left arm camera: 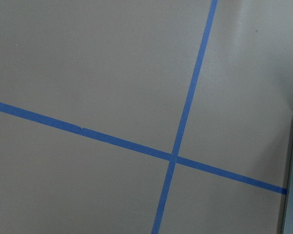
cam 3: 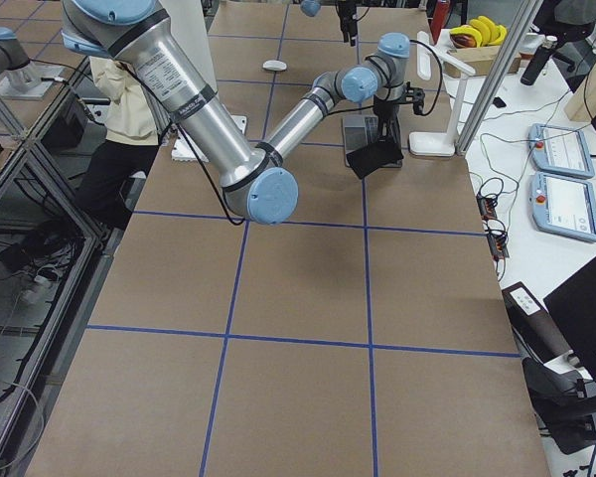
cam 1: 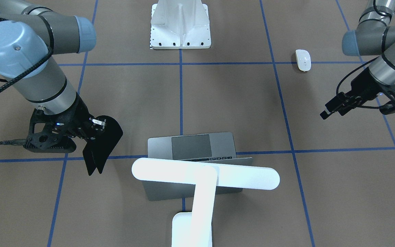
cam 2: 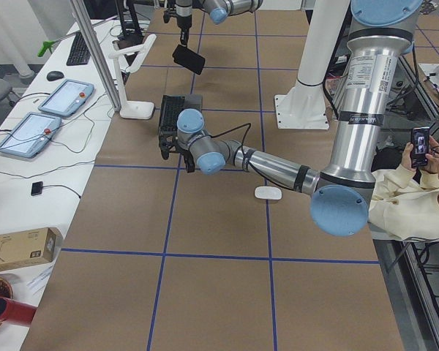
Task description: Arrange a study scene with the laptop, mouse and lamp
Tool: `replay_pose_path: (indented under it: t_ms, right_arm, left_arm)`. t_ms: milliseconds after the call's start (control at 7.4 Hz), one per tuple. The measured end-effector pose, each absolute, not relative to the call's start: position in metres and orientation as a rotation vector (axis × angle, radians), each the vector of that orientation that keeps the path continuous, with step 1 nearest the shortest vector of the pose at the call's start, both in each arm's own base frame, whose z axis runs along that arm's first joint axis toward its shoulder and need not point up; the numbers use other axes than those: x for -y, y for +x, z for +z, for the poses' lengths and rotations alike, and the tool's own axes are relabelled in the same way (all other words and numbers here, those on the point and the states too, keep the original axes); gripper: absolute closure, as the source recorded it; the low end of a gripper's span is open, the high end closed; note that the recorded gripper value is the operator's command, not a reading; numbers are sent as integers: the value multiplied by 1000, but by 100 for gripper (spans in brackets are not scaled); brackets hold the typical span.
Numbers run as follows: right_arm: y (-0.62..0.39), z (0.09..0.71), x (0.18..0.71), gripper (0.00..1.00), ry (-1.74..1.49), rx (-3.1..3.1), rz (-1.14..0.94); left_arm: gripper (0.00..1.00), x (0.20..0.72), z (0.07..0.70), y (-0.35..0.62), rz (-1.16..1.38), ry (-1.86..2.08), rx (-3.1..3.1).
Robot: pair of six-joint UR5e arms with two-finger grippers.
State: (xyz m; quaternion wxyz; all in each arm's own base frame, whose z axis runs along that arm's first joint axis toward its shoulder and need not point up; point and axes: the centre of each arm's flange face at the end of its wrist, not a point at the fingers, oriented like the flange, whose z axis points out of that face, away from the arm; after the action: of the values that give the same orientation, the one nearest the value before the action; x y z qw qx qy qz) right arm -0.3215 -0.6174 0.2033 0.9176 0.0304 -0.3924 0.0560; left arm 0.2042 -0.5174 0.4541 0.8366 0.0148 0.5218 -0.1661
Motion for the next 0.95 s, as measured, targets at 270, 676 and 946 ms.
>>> replay_pose_path:
  t_ms: [270,676,946]
  right_arm:
    - [-295,159,623,100,33,806,141]
    - [-283,151,619,0,29,791,121]
    - [-281,163,619,0,41,773,89]
  left_arm:
    - [0,518,454,204,-351,32,-1105]
    - [0,518,454,204,-352,31,-1105]
    - [0,518,454,205,-353,30,-1103]
